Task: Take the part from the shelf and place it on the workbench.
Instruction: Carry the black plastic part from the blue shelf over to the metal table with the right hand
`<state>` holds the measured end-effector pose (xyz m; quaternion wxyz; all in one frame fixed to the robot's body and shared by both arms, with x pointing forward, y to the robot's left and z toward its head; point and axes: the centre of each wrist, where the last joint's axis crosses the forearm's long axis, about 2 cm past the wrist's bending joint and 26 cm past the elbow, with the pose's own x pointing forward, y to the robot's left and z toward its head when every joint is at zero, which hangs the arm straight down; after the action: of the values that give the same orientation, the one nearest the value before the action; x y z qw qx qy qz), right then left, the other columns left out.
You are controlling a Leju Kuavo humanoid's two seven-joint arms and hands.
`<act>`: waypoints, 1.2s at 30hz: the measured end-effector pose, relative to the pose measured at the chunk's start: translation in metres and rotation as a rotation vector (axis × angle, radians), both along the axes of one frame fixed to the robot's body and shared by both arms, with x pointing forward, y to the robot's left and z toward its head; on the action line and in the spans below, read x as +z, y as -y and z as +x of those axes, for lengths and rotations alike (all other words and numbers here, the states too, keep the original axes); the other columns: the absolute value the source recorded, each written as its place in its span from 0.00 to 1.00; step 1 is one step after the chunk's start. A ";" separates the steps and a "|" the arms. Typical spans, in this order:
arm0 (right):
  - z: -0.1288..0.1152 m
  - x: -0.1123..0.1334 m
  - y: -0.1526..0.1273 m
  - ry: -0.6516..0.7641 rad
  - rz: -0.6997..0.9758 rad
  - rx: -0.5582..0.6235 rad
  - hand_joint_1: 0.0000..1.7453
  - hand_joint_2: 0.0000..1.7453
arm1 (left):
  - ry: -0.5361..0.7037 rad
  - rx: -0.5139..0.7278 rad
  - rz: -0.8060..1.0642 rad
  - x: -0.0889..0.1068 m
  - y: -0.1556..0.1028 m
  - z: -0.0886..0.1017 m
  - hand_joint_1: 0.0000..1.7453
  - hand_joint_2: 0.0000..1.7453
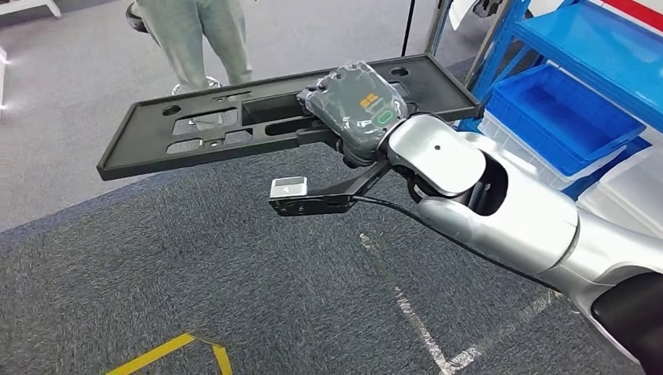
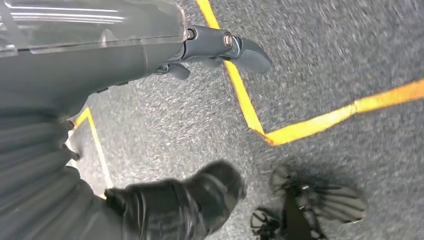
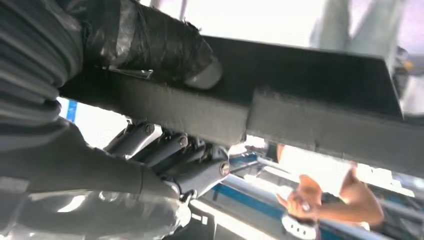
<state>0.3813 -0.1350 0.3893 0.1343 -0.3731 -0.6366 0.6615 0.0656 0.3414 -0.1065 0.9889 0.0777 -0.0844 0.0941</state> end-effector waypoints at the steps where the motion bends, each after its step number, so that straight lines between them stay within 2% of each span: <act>1: 0.000 -0.001 0.000 -0.002 -0.001 -0.001 1.00 1.00 | 0.002 0.000 0.000 0.000 0.000 0.001 0.00 1.00; 36: 0.006 -0.005 0.000 -0.024 -0.005 -0.018 1.00 1.00 | -0.004 -0.014 -0.003 0.000 -0.002 0.000 0.00 1.00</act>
<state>0.3876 -0.1348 0.3842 0.1468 -0.3710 -0.6298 0.6665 0.0656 0.3432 -0.1063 0.9898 0.0757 -0.0828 0.0872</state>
